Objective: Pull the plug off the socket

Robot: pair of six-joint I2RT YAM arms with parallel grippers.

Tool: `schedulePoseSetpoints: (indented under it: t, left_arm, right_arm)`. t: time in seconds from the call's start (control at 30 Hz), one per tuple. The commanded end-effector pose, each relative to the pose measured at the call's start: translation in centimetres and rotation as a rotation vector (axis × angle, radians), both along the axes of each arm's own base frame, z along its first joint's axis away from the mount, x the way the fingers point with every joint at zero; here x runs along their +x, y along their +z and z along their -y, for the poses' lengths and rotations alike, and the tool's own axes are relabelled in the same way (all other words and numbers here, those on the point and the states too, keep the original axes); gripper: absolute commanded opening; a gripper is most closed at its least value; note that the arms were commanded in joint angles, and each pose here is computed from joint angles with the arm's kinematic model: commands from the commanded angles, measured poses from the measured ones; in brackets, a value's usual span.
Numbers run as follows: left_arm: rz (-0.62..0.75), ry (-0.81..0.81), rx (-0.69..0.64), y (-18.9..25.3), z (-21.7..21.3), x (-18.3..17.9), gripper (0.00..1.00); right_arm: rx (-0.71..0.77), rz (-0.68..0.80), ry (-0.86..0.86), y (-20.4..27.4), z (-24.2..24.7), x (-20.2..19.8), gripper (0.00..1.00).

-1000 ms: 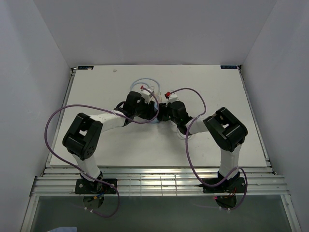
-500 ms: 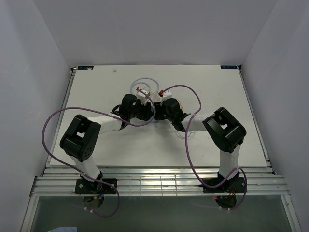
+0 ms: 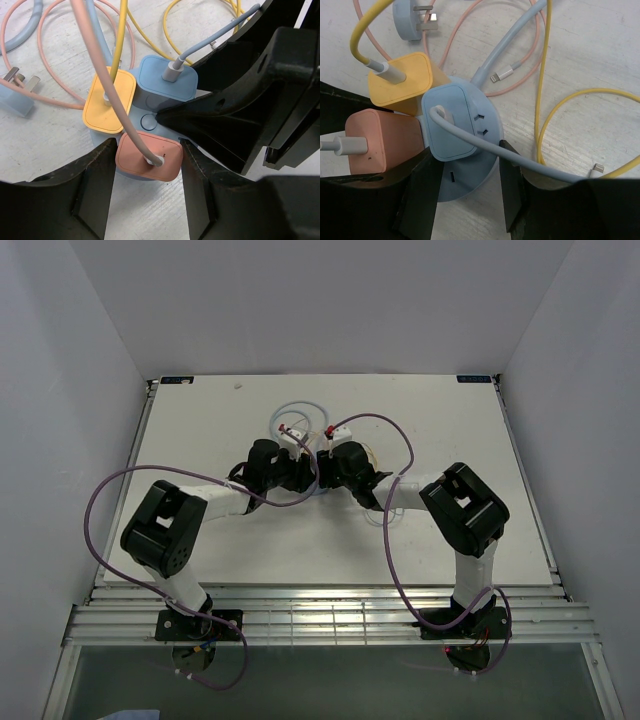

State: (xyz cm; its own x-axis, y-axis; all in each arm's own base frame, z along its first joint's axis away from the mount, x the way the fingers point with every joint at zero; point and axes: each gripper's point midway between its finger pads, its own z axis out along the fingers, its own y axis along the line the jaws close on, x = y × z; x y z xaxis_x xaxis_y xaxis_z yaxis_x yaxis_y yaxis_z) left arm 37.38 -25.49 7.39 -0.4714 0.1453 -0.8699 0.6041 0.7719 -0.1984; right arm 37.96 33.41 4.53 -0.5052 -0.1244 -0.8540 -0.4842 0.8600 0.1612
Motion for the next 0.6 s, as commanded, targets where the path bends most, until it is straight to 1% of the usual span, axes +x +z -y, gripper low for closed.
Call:
schedulePoseSetpoints:
  t: [0.0, 0.03, 0.1, 0.33, 0.43, 0.57]
  left_arm:
    - [0.102, -0.14, -0.098, 5.8, 3.2, -0.9, 0.0]
    - [0.09, -0.14, -0.078, 5.9, 3.3, -0.5, 0.0]
    - [0.07, -0.152, -0.041, 4.9, 3.4, -0.2, 0.0]
    - [-0.02, -0.195, 0.03, 3.6, 4.3, 0.6, 0.0]
    - [-0.025, -0.219, 0.026, 3.6, 4.8, 0.6, 0.0]
    - [-0.015, -0.236, 0.084, 3.3, 5.5, 0.4, 0.0]
  right_arm:
    - [-0.362, -0.29, 0.043, -10.6, 6.3, -6.4, 0.15]
    - [-0.362, -0.289, 0.064, -10.6, 6.1, -6.5, 0.13]
    - [-0.378, -0.276, 0.089, -10.6, 6.0, -6.6, 0.13]
    - [-0.403, -0.272, 0.183, -10.8, 5.4, -7.1, 0.09]
    - [-0.397, -0.271, 0.206, -10.8, 5.1, -7.3, 0.09]
    - [-0.39, -0.267, 0.238, -10.6, 4.6, -7.4, 0.08]
